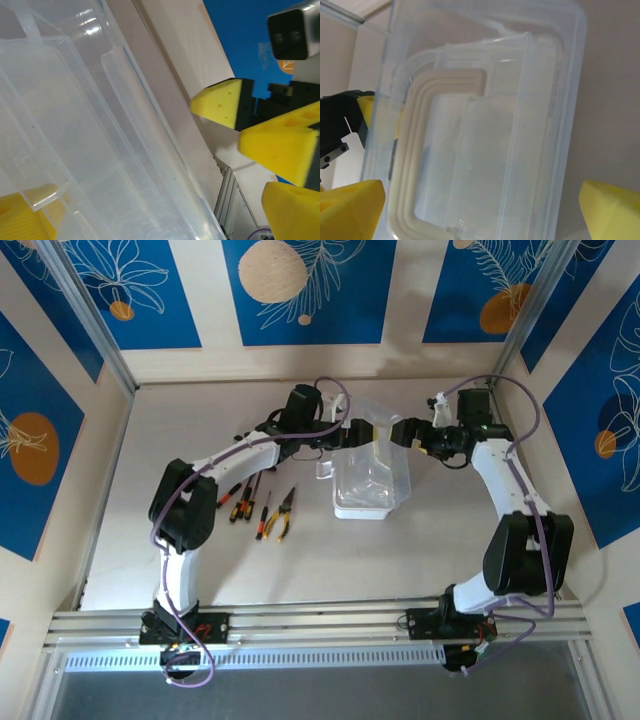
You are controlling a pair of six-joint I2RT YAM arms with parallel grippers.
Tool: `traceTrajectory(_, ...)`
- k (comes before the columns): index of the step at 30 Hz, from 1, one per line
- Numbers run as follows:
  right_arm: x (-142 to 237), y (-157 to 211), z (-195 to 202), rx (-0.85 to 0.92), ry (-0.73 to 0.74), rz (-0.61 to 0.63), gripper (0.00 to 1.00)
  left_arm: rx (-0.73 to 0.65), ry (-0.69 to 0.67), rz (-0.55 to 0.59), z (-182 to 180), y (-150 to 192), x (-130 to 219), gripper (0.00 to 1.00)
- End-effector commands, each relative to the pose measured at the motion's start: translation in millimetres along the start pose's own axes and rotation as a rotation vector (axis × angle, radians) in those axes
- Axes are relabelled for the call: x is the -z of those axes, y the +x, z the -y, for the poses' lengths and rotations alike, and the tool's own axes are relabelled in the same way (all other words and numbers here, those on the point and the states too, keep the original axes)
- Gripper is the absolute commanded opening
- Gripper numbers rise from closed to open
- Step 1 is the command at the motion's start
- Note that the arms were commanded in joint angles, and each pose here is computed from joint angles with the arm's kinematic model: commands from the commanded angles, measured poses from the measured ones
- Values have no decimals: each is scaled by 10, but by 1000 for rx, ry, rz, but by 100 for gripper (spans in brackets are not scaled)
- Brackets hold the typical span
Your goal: Pack the tool kit
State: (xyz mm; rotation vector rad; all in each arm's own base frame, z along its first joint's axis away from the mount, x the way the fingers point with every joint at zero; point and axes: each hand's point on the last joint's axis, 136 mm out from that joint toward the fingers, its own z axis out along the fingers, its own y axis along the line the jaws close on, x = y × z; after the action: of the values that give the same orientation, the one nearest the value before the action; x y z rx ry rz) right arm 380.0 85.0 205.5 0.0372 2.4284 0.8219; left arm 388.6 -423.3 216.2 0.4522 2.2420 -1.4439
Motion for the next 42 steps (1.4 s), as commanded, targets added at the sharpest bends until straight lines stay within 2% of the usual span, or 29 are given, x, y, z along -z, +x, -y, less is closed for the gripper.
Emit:
traceTrajectory(1,258,28,-59,77,95,43,99,-42,70,8,271,-92,-61,100)
traceTrajectory(8,370,472,-350,310,216,62,99,-49,80,4,356,-138,-104,100)
traceTrajectory(14,439,778,-397,448,334,108,99,-55,80,-1,409,-133,-105,100)
traceTrajectory(22,391,931,-459,576,408,126,99,-55,79,-4,443,-136,-102,100)
traceTrajectory(28,282,983,-719,687,357,124,99,-60,78,-8,483,-134,-101,100)
traceTrajectory(33,236,1038,-847,709,303,111,99,-65,75,-5,495,-149,-94,100)
traceTrajectory(42,51,971,-639,656,436,105,99,-73,85,-4,556,-169,-86,100)
